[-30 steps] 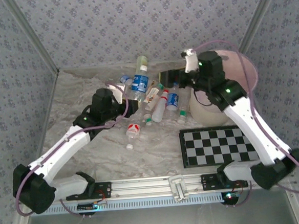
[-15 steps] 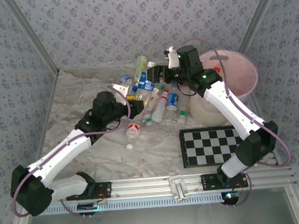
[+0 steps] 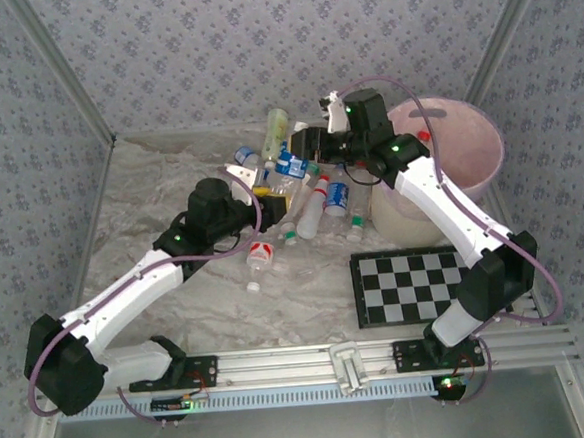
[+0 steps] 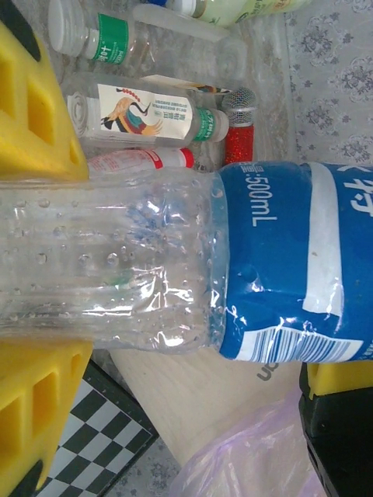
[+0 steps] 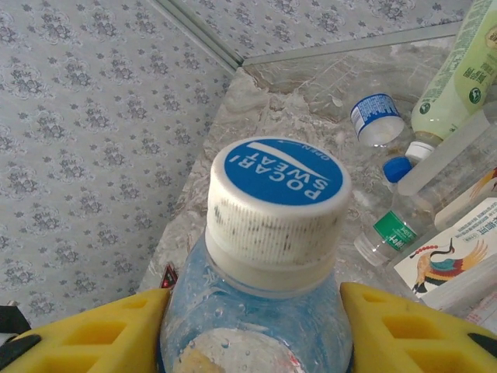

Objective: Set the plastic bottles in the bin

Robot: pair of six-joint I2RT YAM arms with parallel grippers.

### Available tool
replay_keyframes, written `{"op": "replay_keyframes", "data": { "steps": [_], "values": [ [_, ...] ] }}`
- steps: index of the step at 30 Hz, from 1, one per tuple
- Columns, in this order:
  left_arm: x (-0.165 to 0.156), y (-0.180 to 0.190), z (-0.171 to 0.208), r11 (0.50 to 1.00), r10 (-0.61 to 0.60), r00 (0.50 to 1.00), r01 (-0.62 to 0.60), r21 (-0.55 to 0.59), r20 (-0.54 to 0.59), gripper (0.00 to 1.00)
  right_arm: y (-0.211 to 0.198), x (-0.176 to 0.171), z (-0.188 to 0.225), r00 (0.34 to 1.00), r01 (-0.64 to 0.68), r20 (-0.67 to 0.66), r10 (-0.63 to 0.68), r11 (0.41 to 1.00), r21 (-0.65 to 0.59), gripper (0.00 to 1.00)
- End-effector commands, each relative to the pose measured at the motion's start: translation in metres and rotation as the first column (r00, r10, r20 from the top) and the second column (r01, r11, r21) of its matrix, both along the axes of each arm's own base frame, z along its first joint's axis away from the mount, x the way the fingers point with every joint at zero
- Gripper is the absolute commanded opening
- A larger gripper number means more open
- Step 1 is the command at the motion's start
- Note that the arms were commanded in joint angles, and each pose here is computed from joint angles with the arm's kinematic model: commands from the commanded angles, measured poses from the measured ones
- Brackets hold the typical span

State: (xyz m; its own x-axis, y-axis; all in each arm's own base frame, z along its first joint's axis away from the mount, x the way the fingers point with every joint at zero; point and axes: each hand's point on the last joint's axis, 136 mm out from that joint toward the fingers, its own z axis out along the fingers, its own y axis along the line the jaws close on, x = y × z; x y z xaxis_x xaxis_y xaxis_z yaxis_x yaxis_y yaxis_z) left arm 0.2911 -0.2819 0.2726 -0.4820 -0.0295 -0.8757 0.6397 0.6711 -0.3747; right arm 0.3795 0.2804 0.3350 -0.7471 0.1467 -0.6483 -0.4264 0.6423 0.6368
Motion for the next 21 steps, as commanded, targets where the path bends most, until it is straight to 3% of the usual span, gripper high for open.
{"op": "replay_keyframes", "data": {
  "steps": [1,3,7,15,18,21],
  "values": [
    [0.000,-0.004,0.014,1.000,-0.013,0.999,0.014,-0.018,0.039,0.55,-0.010,0.000,0.024,0.998,0.021,0.057,-0.022,1.000,0.013,0.47],
    [-0.001,-0.003,0.016,1.000,-0.010,0.999,0.010,-0.021,0.039,0.68,-0.017,0.000,0.036,0.995,0.038,0.092,-0.039,0.999,0.005,0.46],
    [-0.002,0.001,0.017,1.000,0.000,0.999,0.001,-0.016,0.038,0.83,-0.043,0.002,0.060,0.977,0.129,0.175,-0.119,0.991,-0.046,0.45],
    [0.003,0.008,-0.002,0.998,0.051,0.999,-0.051,0.027,-0.013,0.87,-0.129,-0.021,0.133,0.871,0.358,0.383,-0.307,0.931,-0.068,0.41],
    [0.005,0.010,-0.015,0.996,0.065,0.997,-0.063,0.063,-0.045,0.87,-0.168,-0.044,0.144,0.816,0.466,0.436,-0.381,0.878,-0.105,0.41],
    [0.007,0.011,-0.029,0.993,0.078,0.994,-0.070,0.098,-0.083,0.87,-0.212,-0.064,0.151,0.726,0.602,0.505,-0.467,0.786,-0.139,0.41]
  ]
}}
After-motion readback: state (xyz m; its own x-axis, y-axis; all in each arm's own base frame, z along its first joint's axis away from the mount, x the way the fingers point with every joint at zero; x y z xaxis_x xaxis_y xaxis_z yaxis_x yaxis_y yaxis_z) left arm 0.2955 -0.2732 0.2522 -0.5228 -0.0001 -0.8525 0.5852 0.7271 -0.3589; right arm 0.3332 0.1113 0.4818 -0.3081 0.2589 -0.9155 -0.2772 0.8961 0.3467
